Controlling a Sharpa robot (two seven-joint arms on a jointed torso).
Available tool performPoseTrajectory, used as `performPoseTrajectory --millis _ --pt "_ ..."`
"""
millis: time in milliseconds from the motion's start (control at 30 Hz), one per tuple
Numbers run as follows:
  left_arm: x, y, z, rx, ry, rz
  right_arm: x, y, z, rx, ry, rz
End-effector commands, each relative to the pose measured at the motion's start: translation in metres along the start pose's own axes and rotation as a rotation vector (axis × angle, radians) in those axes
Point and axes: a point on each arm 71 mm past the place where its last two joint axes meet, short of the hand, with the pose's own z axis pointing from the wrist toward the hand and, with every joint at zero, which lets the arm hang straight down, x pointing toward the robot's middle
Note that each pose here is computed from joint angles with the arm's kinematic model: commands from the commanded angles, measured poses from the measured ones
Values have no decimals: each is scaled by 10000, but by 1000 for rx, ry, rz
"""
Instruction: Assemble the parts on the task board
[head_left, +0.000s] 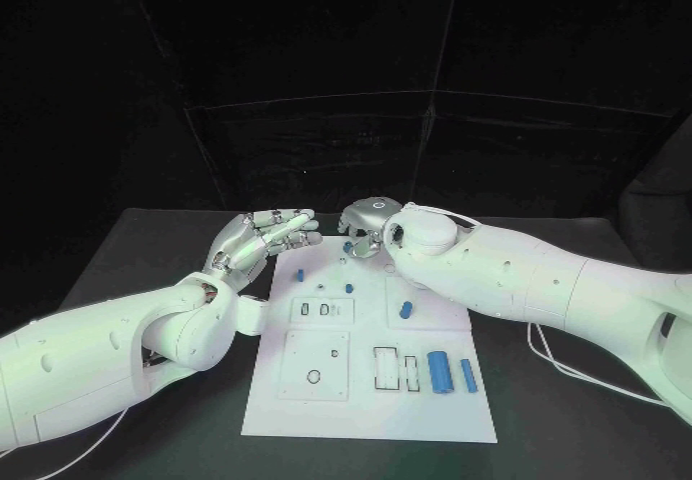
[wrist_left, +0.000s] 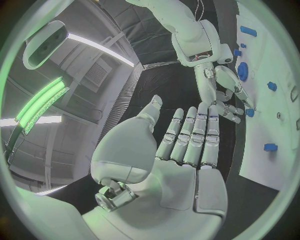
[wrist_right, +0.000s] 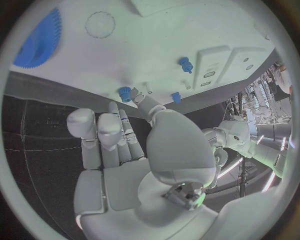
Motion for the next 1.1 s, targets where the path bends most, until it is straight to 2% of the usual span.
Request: performPoseTrajectory --millis 33,167,300,467,633,767,933,1100 --pt "13 -17 7 8 14 -5 -32 -1 -4 -7 -27 6" --pt "0 -21 3 9 12 -4 -59 -79 -85 -4 -62 33" --pt "-23 -26 -4 9 9 -1 -99 -248 -249 22 -95 109" --pt "-45 -31 -10 9 6 1 -120 -495 -486 83 -92 224" --pt "-64 -29 -11 8 3 3 -75 -773 -726 163 -21 317" --pt "-73 -25 -6 7 2 4 -31 -958 -867 217 36 340" --pt "-75 -18 2 6 3 3 8 -1086 -933 261 77 342" --pt "-71 -10 13 5 6 2 39 -1124 -912 286 105 327"
